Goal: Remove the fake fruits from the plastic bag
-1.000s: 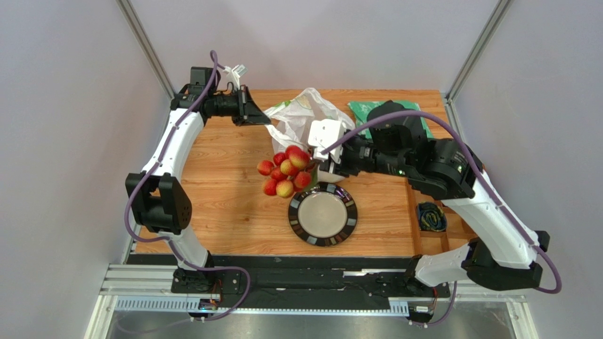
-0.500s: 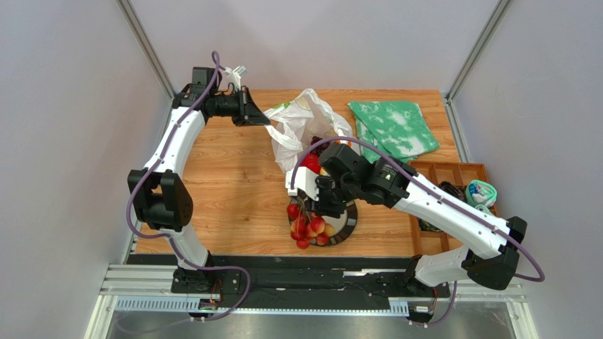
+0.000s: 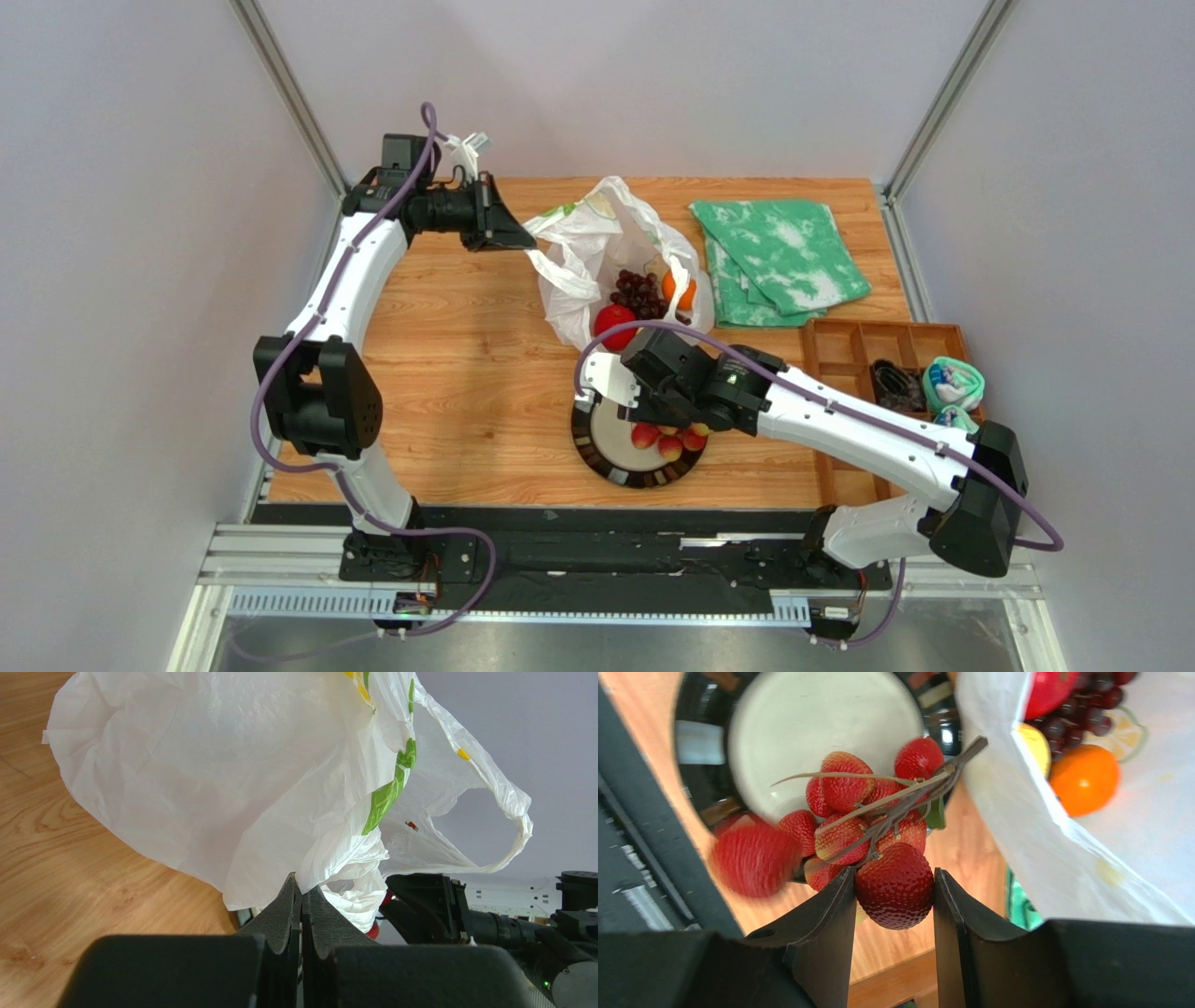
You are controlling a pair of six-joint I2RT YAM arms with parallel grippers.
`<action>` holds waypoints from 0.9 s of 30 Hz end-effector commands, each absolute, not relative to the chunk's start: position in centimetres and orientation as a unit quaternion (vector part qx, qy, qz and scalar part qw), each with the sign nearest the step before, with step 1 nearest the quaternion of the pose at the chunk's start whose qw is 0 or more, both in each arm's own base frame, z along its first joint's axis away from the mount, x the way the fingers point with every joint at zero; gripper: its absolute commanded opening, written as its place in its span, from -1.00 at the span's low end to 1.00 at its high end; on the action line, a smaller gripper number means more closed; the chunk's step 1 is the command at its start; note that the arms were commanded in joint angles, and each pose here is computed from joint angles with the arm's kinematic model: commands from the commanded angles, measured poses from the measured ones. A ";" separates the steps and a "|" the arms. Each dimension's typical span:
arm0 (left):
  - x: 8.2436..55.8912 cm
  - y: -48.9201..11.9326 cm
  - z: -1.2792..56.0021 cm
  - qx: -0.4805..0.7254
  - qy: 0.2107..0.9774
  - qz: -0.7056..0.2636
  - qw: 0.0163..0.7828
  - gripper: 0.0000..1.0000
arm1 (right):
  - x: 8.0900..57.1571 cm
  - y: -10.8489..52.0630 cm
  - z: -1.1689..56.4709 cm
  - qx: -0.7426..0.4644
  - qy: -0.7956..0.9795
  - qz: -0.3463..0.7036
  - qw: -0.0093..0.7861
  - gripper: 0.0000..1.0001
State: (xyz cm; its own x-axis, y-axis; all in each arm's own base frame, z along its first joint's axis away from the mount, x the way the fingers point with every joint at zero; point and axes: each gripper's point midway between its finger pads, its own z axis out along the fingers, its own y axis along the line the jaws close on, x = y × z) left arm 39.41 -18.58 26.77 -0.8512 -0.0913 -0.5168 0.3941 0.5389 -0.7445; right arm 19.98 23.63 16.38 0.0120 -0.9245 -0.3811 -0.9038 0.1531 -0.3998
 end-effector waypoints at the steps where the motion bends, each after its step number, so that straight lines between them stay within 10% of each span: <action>1: 39.0 -18.5 27.8 0.101 0.831 -0.475 0.272 -1.00 | 22.7 23.3 18.9 -0.629 0.684 -0.075 0.361 -0.99; 7: 38.7 -18.6 27.6 0.099 0.830 -0.480 0.267 -1.00 | 22.9 22.7 17.6 -0.627 0.684 -0.085 0.363 -0.96; 11: 38.3 -18.6 27.7 0.098 0.829 -0.483 0.264 -1.00 | 23.0 23.1 18.2 -0.615 0.691 -0.079 0.371 0.07; 14: 38.1 -18.7 27.9 0.098 0.827 -0.486 0.264 -1.00 | 22.9 23.2 20.2 -0.607 0.697 -0.067 0.377 0.44; 22: 37.2 -18.7 28.4 0.098 0.824 -0.493 0.262 -1.00 | 21.0 25.3 32.4 -0.570 0.677 0.077 0.459 0.50; 27: 35.4 -18.5 28.6 0.103 0.822 -0.493 0.265 -1.00 | 24.6 27.7 33.1 -0.553 0.670 0.065 0.491 0.12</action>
State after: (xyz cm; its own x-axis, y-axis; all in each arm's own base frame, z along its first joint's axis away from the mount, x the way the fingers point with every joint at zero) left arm 37.30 -18.66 26.17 -0.8727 -0.0921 -0.4794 0.3688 0.5191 -0.7711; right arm 22.71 25.87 33.52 0.0984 -0.6923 -0.7148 -0.8012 0.3710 -0.4696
